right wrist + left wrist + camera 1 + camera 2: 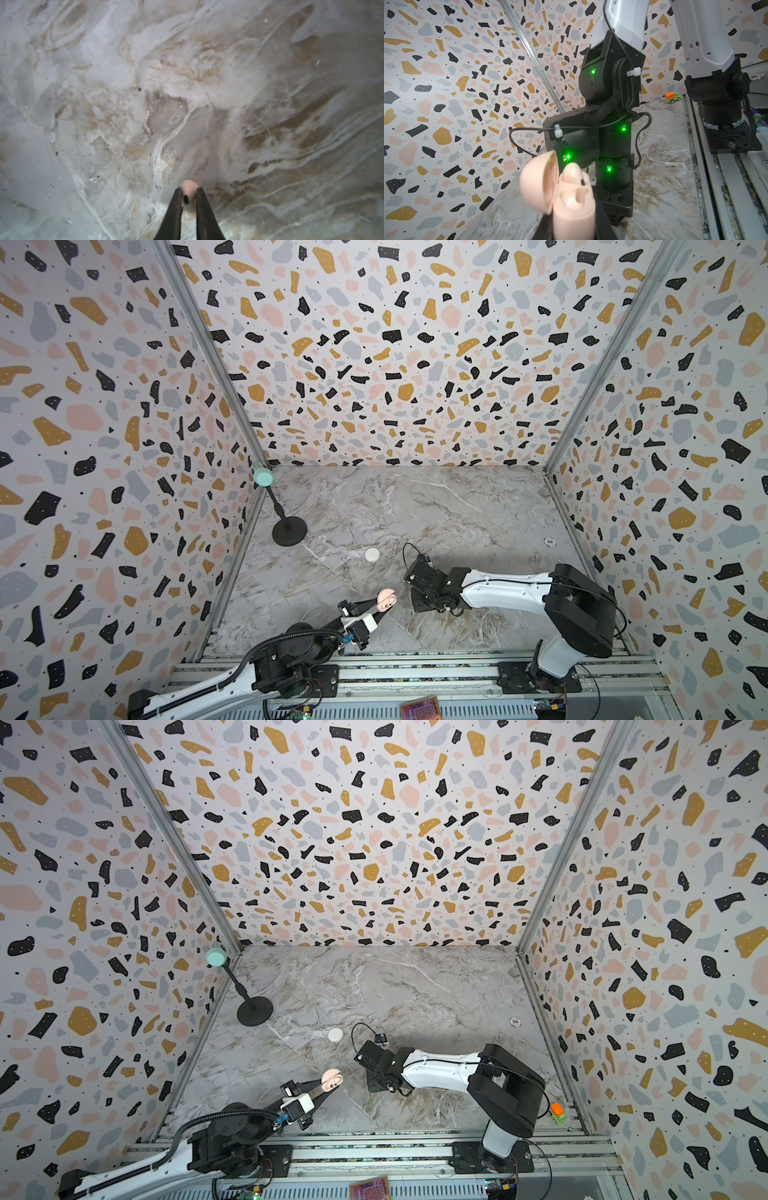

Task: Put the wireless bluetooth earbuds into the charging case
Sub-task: 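Close the right gripper on the pink earbud stem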

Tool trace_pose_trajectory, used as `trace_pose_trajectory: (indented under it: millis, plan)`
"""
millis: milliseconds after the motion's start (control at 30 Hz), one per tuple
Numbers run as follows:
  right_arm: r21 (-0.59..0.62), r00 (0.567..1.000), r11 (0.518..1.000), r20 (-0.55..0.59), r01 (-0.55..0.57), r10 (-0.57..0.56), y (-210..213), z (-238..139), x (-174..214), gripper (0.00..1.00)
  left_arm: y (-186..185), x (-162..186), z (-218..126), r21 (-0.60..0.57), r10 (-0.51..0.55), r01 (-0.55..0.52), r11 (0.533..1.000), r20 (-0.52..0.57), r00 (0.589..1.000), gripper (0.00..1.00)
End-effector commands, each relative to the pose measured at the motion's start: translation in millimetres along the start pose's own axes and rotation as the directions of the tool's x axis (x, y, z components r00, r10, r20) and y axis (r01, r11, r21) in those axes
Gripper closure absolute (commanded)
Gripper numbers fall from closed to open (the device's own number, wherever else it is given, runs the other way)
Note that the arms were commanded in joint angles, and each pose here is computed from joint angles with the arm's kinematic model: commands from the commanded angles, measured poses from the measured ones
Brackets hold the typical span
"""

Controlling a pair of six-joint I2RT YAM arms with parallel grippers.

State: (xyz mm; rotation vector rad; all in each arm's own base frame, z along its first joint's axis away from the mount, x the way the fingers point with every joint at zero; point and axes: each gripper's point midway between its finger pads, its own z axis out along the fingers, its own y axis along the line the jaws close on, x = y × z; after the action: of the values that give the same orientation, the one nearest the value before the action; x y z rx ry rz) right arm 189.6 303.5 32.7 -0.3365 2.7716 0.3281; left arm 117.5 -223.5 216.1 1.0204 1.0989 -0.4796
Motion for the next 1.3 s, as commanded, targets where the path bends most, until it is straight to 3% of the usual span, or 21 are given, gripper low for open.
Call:
trace_pose_trajectory:
  millis: [0, 700, 1267]
  plan:
    - [0.051, 1.000, 0.999, 0.016, 0.010, -0.011, -1.8, -4.6, -4.3, 0.86, 0.7, -4.4, 0.1, -0.004, 0.003, -0.003, 1.000, 0.023, 1.000, 1.00]
    - [0.210, 0.995, 0.974, 0.033, 0.083, -0.092, -4.9, -4.3, -3.0, 0.90, 4.5, -8.7, -1.2, -0.021, -0.003, 0.003, 1.000, 0.041, 0.999, 1.00]
    - [0.177, 0.994, 0.979, 0.035, 0.096, -0.103, 3.3, -3.0, 1.1, 0.90, 40.1, -26.6, -11.2, -0.181, -0.063, 0.083, 0.980, 0.117, 0.991, 1.00]
